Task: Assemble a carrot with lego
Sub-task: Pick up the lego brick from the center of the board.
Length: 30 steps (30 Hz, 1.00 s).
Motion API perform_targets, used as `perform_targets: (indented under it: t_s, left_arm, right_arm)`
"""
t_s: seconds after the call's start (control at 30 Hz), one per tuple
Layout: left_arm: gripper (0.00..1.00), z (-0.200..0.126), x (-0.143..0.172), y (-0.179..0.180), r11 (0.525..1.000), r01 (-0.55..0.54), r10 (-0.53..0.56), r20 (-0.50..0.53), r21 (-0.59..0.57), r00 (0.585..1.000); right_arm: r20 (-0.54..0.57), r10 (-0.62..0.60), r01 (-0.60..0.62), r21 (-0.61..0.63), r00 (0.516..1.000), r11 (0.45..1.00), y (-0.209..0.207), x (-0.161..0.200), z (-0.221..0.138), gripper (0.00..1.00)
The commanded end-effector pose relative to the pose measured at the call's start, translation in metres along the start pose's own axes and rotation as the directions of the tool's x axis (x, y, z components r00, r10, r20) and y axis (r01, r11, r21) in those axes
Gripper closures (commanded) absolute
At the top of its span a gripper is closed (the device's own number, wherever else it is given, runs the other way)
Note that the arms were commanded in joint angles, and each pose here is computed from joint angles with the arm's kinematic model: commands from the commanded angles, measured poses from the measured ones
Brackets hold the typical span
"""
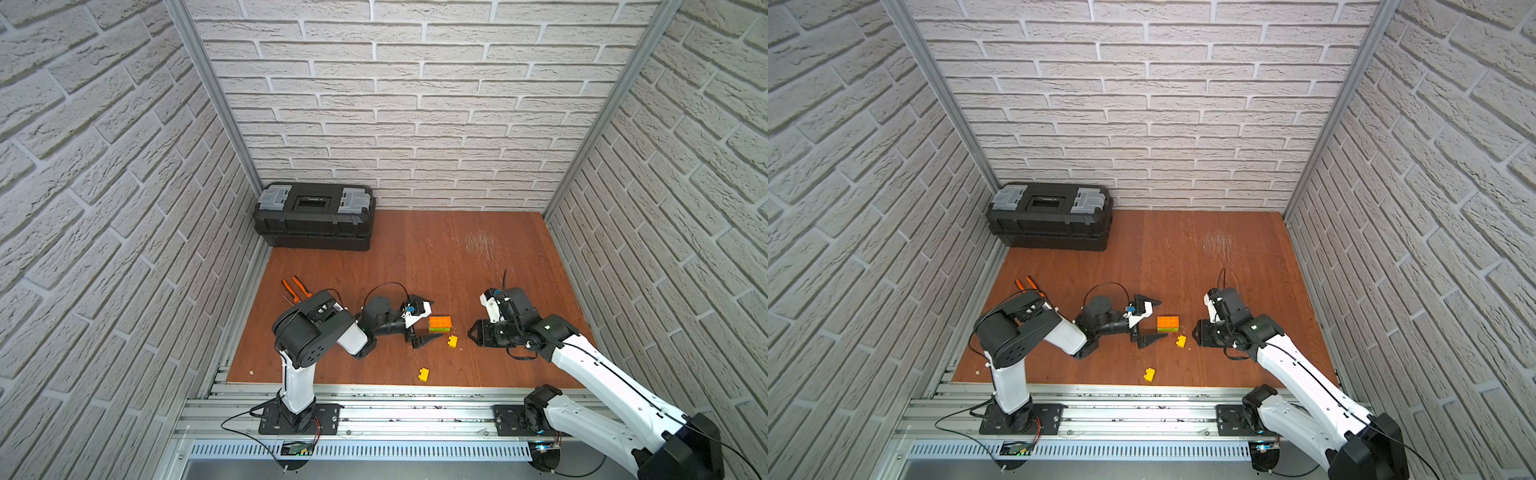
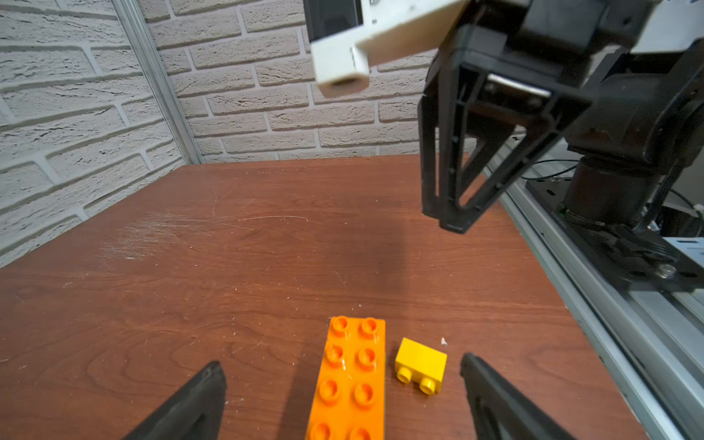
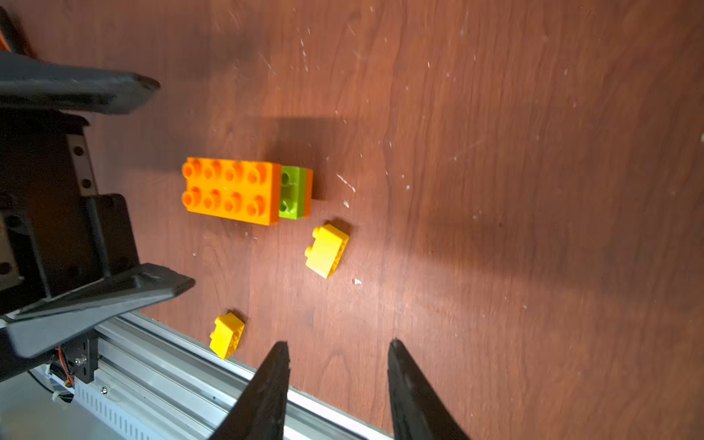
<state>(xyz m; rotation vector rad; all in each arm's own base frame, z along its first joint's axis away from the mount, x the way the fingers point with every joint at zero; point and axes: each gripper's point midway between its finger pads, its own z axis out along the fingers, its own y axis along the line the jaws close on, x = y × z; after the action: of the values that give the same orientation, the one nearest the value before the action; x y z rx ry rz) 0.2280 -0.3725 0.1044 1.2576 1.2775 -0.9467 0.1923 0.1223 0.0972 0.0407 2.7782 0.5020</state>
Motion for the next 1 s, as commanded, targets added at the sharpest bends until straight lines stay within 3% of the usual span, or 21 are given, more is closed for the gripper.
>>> perform_targets:
  t_s: [0.0, 0.27, 0.5, 0.57, 0.63, 0.7, 0.83, 0.97]
  left_arm:
    - [0.02, 0.006, 0.002, 0.0, 1.0, -0.02, 0.02, -0.002, 0.011, 1.0]
    - [0.02, 0.011, 0.017, -0.003, 0.999, 0.006, -0.005, -0.023, 0.037, 1.0]
    - [0.02, -0.01, 0.01, 0.002, 0.997, -0.011, 0.011, 0.004, -0.073, 1.0]
    - [0.02, -0.021, -0.001, 0.004, 0.992, -0.04, 0.041, 0.008, -0.121, 0.999]
    - [0.02, -0.034, -0.012, 0.007, 0.982, -0.056, 0.059, 0.015, -0.179, 0.998]
    - [0.02, -0.049, -0.021, 0.013, 0.967, -0.062, 0.068, 0.013, -0.248, 0.998]
    - [0.02, -0.074, -0.032, 0.011, 0.951, -0.03, 0.024, -0.022, -0.309, 0.999]
    - [0.02, -0.108, -0.054, 0.004, 0.924, 0.012, -0.003, 0.025, -0.381, 1.0]
  right_arm:
    - [-0.024, 0.047, -0.046, 0.037, 0.999, 0.998, -0.001, 0.009, -0.001, 0.59]
    - [-0.062, 0.03, -0.024, 0.107, 0.998, 0.994, 0.004, 0.015, 0.003, 0.66]
    - [-0.082, -0.029, 0.036, 0.085, 0.996, 0.996, 0.021, 0.024, 0.011, 0.69]
    - [-0.108, -0.059, 0.07, 0.106, 0.992, 0.992, 0.025, 0.033, 0.012, 0.65]
    - [-0.134, -0.08, 0.097, 0.132, 0.988, 0.986, 0.031, 0.04, 0.011, 0.46]
    - [-0.152, -0.094, 0.118, 0.154, 0.984, 0.981, 0.042, 0.045, 0.009, 0.37]
    - [-0.162, -0.131, 0.162, 0.197, 0.978, 0.967, 0.072, 0.046, 0.001, 0.33]
    - [-0.18, -0.149, 0.186, 0.206, 0.972, 0.961, 0.104, 0.047, 0.015, 0.39]
